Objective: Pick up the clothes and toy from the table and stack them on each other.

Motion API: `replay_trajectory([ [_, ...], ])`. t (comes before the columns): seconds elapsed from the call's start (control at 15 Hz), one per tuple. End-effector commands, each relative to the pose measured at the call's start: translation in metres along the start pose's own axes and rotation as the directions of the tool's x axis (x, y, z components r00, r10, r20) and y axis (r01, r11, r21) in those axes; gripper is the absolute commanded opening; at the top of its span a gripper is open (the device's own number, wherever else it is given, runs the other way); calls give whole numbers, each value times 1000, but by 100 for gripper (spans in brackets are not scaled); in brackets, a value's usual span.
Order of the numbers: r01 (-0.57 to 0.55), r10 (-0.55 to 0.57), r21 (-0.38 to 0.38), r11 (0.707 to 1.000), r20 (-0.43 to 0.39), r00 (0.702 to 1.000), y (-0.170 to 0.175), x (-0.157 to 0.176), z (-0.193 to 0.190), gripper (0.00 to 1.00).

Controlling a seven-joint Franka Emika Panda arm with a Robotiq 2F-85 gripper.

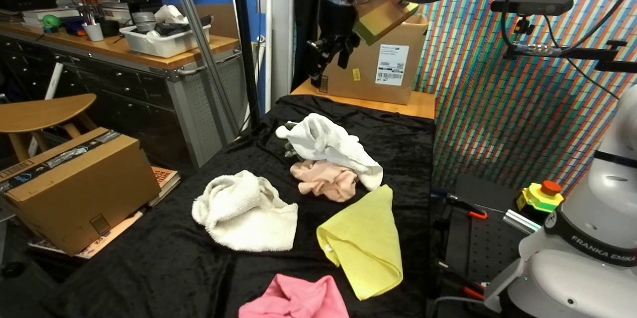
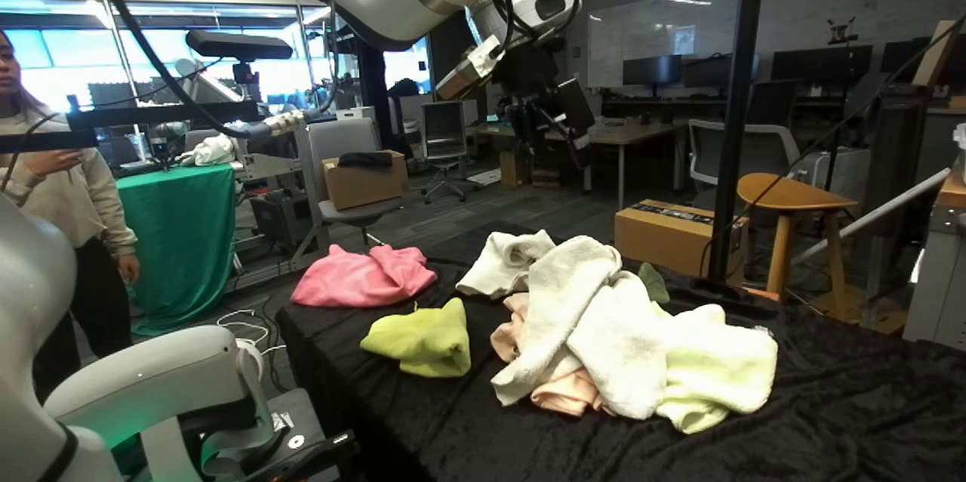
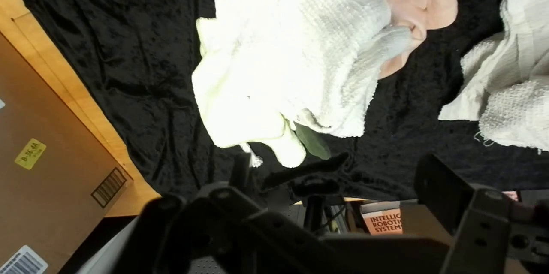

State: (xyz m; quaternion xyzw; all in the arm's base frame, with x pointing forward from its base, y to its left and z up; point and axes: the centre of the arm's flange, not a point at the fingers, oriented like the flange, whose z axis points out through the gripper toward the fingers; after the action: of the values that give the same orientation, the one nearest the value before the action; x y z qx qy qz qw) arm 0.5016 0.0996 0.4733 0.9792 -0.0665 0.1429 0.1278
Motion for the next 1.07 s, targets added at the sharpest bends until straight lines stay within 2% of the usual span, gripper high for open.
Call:
replay_trajectory([
  [0.0, 75, -75, 16, 997, 6, 997, -49, 16, -1, 100],
  [0.2, 190, -192, 44, 981, 27, 981, -104, 9, 9, 100],
  [0.47, 329, -335, 86, 940, 57, 941, -176, -1, 26, 100],
  [0.73, 408, -417, 108, 906, 73, 906, -229, 1, 50, 100],
  [1.0, 429, -440, 127, 894, 73, 895, -270, 10, 70, 100],
])
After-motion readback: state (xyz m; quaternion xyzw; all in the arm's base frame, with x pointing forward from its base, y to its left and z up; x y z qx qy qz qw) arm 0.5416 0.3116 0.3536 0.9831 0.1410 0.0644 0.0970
